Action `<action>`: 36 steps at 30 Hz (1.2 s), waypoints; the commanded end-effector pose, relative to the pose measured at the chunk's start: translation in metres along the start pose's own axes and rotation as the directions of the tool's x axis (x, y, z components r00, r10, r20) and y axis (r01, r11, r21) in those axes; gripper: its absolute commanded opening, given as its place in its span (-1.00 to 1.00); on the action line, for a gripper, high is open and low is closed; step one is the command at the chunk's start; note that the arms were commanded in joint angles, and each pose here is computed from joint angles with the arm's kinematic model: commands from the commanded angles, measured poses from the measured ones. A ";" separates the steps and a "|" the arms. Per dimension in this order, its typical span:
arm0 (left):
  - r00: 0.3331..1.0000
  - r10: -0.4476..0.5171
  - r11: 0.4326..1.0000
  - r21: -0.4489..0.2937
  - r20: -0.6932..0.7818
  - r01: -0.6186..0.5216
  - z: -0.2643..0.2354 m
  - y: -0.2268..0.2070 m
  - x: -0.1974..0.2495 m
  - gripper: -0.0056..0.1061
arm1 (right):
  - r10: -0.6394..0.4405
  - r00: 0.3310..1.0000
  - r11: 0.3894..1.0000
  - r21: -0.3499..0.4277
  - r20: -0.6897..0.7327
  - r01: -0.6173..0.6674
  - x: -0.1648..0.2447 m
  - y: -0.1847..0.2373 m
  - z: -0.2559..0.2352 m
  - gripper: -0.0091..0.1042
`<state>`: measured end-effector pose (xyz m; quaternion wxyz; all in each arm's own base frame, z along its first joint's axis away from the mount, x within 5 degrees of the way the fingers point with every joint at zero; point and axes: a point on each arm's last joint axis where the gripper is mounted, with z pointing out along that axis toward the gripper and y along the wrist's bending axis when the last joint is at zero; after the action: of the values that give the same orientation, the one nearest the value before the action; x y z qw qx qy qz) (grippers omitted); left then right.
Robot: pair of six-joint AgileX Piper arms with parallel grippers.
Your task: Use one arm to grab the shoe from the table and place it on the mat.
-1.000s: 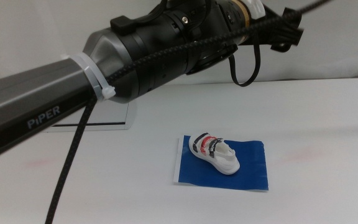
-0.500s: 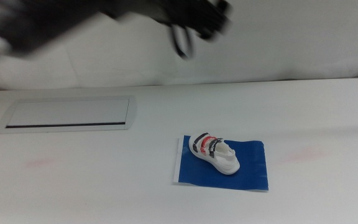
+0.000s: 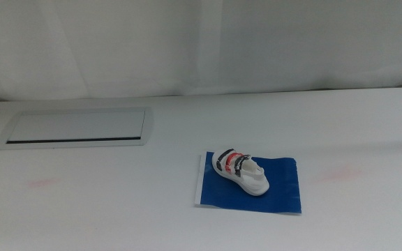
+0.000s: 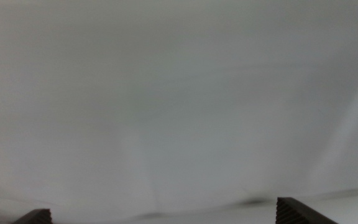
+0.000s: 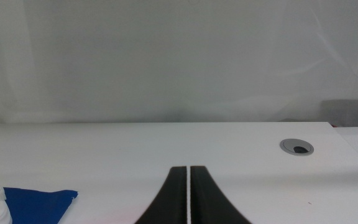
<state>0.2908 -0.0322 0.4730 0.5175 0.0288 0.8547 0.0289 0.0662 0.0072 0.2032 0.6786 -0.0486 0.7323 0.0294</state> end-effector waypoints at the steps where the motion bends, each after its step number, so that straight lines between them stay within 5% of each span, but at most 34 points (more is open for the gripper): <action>1: 0.995 -0.039 0.999 -0.009 0.093 0.040 -0.019 0.013 0.007 0.69 | -0.011 0.999 1.000 0.004 -0.038 0.011 0.013 0.000 0.001 -0.88; 7: 0.948 -0.030 0.998 -0.039 0.316 0.044 -0.078 0.028 0.073 0.69 | -0.011 0.999 1.000 0.004 -0.038 0.011 0.013 0.000 0.001 -0.88; 20: 0.910 -0.105 0.993 -0.009 0.400 0.119 -0.132 0.020 0.243 0.69 | -0.011 0.999 1.000 0.004 -0.038 0.011 0.013 0.000 0.001 -0.88; 36: 0.805 -0.215 0.976 0.131 0.553 0.171 -0.083 0.004 0.347 0.69 | -0.011 0.999 1.000 0.004 -0.036 0.011 0.013 0.000 0.001 -0.88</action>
<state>0.0561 -0.0012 0.2147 0.7282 -0.0295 0.6829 -0.0496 0.0662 0.0072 0.2032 0.6786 -0.0502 0.7322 0.0279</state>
